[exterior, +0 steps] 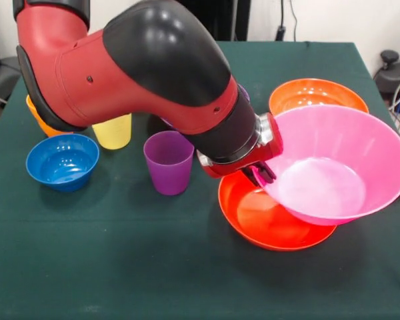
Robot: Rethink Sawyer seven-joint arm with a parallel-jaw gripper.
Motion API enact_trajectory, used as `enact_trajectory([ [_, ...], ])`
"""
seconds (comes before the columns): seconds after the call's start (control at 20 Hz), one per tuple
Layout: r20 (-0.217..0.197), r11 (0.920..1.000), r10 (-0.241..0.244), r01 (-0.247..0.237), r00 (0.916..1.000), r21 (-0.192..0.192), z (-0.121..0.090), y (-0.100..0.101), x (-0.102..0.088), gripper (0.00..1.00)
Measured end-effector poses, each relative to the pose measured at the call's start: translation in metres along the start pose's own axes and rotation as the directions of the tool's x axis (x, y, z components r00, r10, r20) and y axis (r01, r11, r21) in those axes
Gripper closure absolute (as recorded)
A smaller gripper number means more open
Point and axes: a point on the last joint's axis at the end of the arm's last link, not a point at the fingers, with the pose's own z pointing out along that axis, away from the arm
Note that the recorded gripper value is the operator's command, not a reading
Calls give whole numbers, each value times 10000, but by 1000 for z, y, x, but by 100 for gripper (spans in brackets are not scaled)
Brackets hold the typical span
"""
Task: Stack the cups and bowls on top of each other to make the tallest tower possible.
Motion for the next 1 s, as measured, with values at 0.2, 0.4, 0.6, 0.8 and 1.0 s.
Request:
enact_trajectory([
  [0.2, -1, 9999, 80, -80, 10000, -129, 5, -1, -3, 100],
  [0.4, -93, 9993, 151, -154, 9998, -353, 10, -1, -2, 100],
  [0.6, -168, 9978, 252, -262, 9995, -602, 18, -2, 0, 100],
  [0.8, -209, 9967, 322, -337, 9993, -742, 22, -4, 1, 100],
  [1.0, -185, 9957, 377, -391, 9991, -834, 21, -6, 1, 100],
])
